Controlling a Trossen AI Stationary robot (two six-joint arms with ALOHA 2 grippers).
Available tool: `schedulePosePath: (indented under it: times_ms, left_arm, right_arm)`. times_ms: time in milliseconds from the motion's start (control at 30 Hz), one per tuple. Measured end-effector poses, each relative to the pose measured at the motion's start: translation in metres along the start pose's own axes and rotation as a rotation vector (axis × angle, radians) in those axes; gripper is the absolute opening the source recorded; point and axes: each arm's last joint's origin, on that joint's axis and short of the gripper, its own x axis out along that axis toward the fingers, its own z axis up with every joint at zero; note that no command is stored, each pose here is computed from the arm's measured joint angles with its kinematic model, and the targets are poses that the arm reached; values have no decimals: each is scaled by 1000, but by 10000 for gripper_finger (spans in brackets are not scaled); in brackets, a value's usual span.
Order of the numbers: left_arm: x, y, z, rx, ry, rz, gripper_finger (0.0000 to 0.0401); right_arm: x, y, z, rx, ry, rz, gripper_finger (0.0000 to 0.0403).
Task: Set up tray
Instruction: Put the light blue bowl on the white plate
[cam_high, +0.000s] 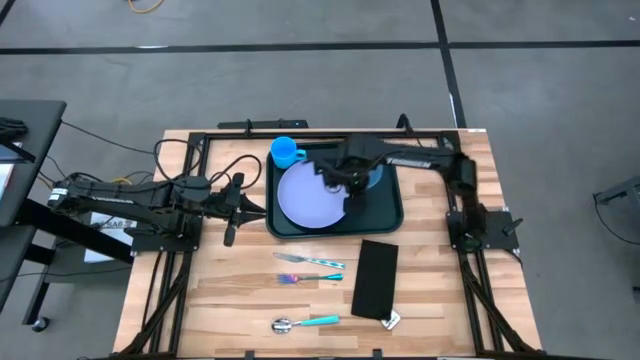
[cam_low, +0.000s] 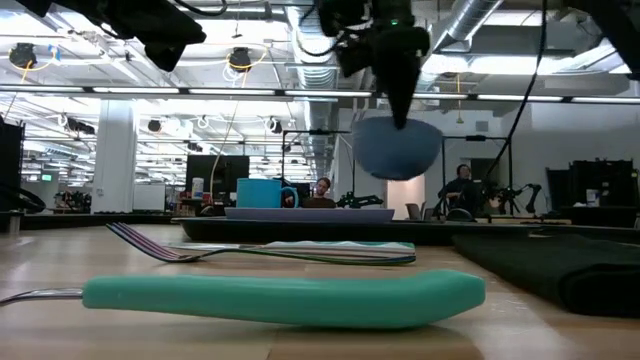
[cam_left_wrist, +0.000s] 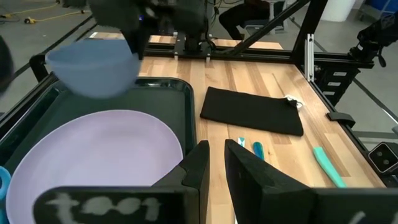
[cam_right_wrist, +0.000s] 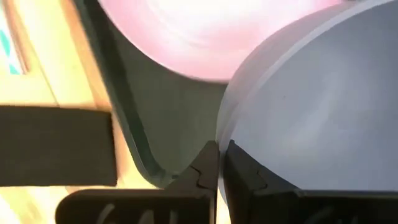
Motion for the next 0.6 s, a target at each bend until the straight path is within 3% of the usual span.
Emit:
schedulePosePath:
  times_ms: [233,600]
  left_arm:
    - [0,0,-1,1,7,0,36]
    - [0,0,-2,2,16,1,36]
  right_arm:
    - [0,30,31,-157,-55,-10,1]
    - [8,61,46,-327,-49,-73,1]
